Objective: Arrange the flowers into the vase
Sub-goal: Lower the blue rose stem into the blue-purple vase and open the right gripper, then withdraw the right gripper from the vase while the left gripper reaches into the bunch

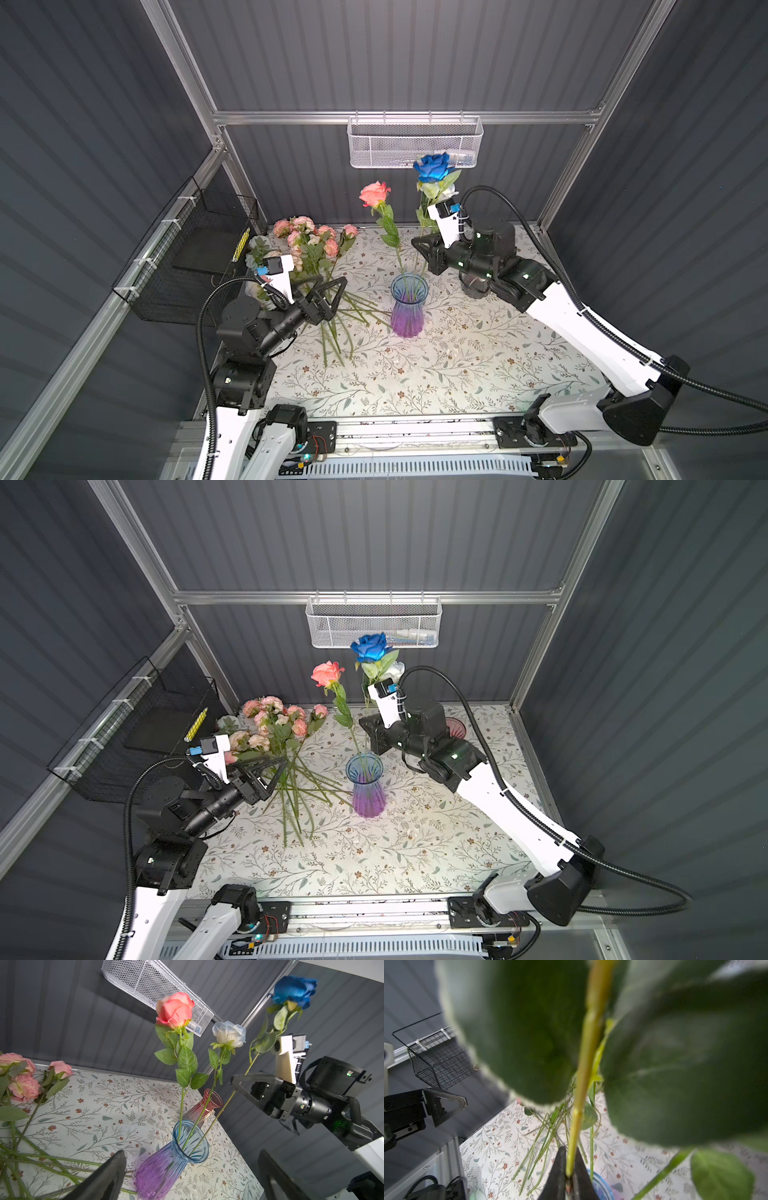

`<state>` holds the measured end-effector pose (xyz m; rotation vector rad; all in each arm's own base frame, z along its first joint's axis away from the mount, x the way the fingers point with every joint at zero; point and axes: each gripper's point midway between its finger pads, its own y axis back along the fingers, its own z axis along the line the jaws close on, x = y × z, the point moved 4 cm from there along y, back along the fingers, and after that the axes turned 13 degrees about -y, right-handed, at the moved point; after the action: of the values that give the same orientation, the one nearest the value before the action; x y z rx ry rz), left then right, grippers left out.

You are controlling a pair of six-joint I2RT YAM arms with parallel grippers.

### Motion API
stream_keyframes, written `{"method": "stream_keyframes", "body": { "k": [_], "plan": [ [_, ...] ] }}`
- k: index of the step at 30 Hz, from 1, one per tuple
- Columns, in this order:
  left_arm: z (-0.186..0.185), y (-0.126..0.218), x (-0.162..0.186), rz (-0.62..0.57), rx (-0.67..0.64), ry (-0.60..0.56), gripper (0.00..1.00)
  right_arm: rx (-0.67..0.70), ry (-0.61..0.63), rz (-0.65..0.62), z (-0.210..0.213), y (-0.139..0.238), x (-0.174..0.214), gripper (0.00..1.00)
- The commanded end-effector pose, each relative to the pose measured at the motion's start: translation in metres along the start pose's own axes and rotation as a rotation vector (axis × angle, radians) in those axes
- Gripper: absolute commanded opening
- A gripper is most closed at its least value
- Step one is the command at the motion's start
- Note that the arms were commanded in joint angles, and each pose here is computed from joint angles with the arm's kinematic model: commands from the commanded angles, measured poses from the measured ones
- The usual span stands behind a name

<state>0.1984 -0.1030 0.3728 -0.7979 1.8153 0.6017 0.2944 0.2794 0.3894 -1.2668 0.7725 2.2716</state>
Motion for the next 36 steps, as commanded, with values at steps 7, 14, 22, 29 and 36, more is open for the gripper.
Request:
{"method": "stream_keyframes", "body": {
  "k": [7,14,22,29,36],
  "plan": [
    [0.010,-0.006,0.013,0.032,-0.030,0.022,1.00,-0.056,-0.081,-0.085,0.010,0.027,-0.003,0.62],
    [0.030,-0.010,0.029,0.081,-0.137,0.064,1.00,-0.117,-0.146,-0.152,0.018,0.073,0.006,0.69],
    [0.076,-0.023,0.072,0.197,-0.331,0.165,0.99,-0.220,-0.174,-0.191,0.027,0.118,0.029,0.70],
    [0.132,-0.044,0.128,0.421,-0.556,0.241,0.69,-0.196,-0.190,-0.177,0.018,0.127,0.049,0.66],
    [0.175,-0.075,0.175,0.503,-0.629,0.298,0.53,-0.182,-0.180,-0.171,0.015,0.132,0.055,0.64]
  ]
}}
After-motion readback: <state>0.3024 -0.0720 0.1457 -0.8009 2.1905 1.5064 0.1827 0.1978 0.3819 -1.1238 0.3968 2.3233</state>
